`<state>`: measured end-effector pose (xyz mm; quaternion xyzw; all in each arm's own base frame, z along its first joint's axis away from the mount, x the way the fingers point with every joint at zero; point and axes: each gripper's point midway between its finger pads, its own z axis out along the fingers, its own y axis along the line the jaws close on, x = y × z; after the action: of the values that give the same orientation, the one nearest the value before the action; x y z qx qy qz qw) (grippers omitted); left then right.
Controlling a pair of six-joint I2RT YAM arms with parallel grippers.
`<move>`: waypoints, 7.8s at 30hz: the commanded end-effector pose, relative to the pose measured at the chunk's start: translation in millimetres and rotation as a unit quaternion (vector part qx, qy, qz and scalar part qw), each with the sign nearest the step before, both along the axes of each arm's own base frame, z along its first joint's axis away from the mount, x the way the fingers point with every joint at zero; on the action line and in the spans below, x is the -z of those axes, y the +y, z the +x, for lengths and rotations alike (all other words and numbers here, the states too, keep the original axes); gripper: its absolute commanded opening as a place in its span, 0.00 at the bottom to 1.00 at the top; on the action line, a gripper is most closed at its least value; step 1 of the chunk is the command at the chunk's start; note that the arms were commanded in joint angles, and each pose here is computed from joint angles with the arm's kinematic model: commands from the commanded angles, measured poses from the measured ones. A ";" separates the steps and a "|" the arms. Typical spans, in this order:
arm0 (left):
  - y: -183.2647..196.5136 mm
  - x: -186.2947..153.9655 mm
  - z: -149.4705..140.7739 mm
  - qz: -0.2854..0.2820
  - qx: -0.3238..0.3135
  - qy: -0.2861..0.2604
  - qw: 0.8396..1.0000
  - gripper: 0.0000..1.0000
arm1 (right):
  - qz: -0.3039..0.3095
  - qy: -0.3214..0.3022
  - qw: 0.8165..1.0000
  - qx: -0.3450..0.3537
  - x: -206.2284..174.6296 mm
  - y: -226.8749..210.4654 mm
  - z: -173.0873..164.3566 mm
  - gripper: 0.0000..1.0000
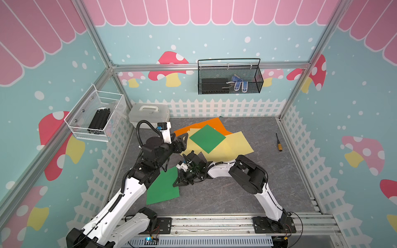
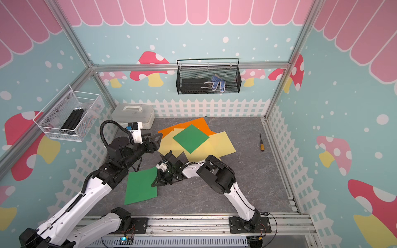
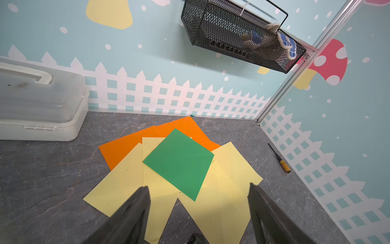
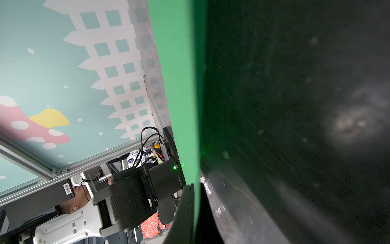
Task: Sort the scattered colored papers by color
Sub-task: Place the colored paper at the center of the board, then pick up the colored paper from the center of the board.
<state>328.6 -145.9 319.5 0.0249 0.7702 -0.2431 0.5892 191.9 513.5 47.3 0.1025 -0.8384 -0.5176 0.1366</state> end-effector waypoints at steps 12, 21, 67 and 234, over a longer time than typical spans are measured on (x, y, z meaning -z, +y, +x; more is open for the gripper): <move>27.0 -17.7 -6.5 -0.043 -0.050 -0.018 0.998 0.77 | 0.034 0.019 0.991 0.125 5.6 39.3 35.5 0.00; 33.5 -17.1 -10.5 -0.045 -0.055 -0.018 0.997 0.78 | 0.029 0.030 0.991 0.127 17.0 48.1 31.7 0.01; 40.6 -4.9 -5.8 -0.039 -0.065 -0.004 0.997 0.79 | -0.171 -0.125 0.974 0.084 -7.1 -33.3 25.3 0.30; -99.5 354.2 124.7 0.065 -0.002 0.474 0.878 0.26 | -0.229 -0.138 0.903 0.335 -1.7 -288.8 274.8 0.37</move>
<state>493.8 -259.9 26.5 -0.0429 0.9435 -0.2187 0.2453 465.9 227.8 35.5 -0.1567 -0.9252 -0.3198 -0.1309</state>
